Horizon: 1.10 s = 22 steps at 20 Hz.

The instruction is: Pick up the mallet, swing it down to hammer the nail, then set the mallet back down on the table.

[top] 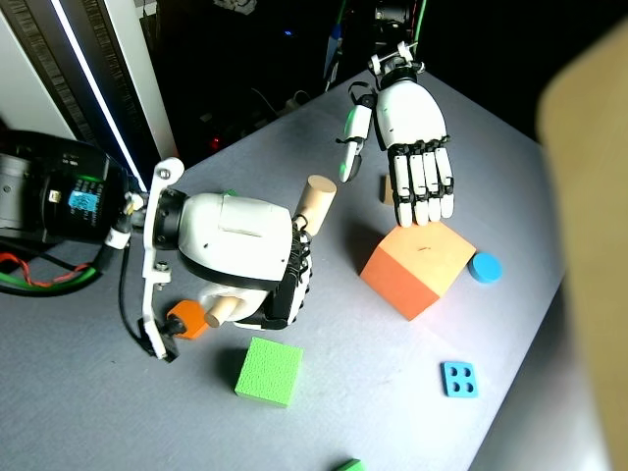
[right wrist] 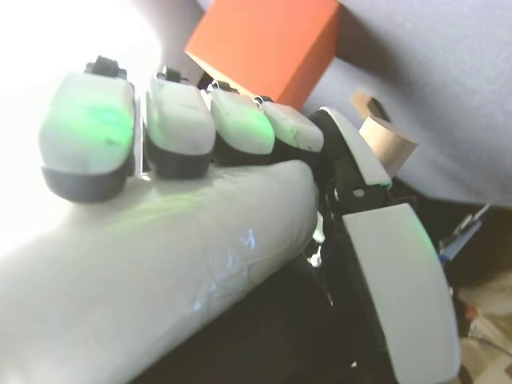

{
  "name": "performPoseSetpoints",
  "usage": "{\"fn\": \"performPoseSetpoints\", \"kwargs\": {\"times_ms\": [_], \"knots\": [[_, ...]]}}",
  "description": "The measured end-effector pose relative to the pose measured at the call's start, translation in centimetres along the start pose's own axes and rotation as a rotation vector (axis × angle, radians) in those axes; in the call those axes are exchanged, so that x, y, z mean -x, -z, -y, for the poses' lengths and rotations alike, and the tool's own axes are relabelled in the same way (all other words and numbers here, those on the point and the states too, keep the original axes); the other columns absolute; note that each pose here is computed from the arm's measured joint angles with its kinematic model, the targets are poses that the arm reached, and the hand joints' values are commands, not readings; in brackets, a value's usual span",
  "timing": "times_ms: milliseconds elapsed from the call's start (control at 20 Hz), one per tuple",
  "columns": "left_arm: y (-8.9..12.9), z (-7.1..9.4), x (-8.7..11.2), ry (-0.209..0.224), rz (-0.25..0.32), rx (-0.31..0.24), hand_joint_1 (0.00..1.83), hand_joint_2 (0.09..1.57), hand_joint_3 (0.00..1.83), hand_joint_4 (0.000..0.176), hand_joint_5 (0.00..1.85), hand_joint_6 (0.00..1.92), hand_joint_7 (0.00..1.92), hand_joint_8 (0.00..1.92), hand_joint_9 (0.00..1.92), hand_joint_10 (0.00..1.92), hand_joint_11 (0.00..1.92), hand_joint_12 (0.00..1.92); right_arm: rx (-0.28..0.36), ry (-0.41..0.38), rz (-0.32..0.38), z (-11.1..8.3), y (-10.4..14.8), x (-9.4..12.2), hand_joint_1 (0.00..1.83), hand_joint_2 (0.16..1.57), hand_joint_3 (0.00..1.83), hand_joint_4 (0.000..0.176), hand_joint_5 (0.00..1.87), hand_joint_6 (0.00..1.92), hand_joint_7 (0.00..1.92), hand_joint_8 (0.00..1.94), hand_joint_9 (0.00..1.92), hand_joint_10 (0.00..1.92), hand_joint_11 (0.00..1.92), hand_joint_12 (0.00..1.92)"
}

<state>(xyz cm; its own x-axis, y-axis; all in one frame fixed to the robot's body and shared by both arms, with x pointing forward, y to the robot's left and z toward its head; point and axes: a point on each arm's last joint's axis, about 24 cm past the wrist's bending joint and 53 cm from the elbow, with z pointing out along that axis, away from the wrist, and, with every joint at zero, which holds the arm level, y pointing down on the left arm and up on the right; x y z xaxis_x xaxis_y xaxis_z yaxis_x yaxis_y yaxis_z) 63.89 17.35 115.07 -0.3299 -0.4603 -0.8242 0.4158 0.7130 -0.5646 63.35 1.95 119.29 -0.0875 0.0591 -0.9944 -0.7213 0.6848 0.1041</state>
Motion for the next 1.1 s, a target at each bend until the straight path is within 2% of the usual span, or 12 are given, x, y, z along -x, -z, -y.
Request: {"fn": "performPoseSetpoints", "kwargs": {"times_ms": [50,200,350,600,1100], "knots": [[0.0,0.0,0.0,0.000,0.000,0.000,0.00,1.29,0.00,0.000,0.20,0.00,0.19,0.00,0.17,0.00,0.00,0.34,0.013,0.000,-0.022,-0.5,-0.6,-1.0,0.46,1.54,0.00,0.000,1.14,1.92,1.41,1.94,1.52,1.92,1.56,1.92],[0.0,0.2,0.2,0.002,0.001,0.000,0.00,1.29,0.00,0.000,0.19,0.00,0.17,0.00,0.15,0.00,0.00,0.29,0.023,0.012,-0.053,-0.7,-1.8,-2.4,0.45,1.55,0.00,0.000,1.14,1.92,1.42,1.94,1.52,1.92,1.56,1.92],[0.1,0.2,0.4,0.002,-0.004,0.007,0.00,1.30,0.00,0.000,0.20,0.00,0.18,0.00,0.15,0.00,0.00,0.28,0.020,0.041,-0.046,-0.6,-3.0,-2.8,0.45,1.55,0.00,0.000,1.14,1.92,1.41,1.94,1.52,1.92,1.57,1.92],[0.5,0.1,1.3,-0.009,-0.004,0.020,0.00,1.29,0.00,0.000,0.19,0.00,0.17,0.00,0.15,0.00,0.00,0.27,0.035,0.039,-0.059,-1.4,-4.6,-3.8,0.48,1.54,0.00,0.000,1.14,1.92,1.41,1.94,1.51,1.92,1.56,1.92],[-0.1,2.7,2.6,-0.035,-0.021,-0.048,0.00,1.30,0.00,0.000,0.19,0.00,0.17,0.00,0.15,0.00,0.00,0.25,0.041,0.041,-0.063,-1.9,-5.8,-4.5,0.48,1.54,0.00,0.000,1.14,1.92,1.42,1.94,1.53,1.92,1.58,1.92]]}}
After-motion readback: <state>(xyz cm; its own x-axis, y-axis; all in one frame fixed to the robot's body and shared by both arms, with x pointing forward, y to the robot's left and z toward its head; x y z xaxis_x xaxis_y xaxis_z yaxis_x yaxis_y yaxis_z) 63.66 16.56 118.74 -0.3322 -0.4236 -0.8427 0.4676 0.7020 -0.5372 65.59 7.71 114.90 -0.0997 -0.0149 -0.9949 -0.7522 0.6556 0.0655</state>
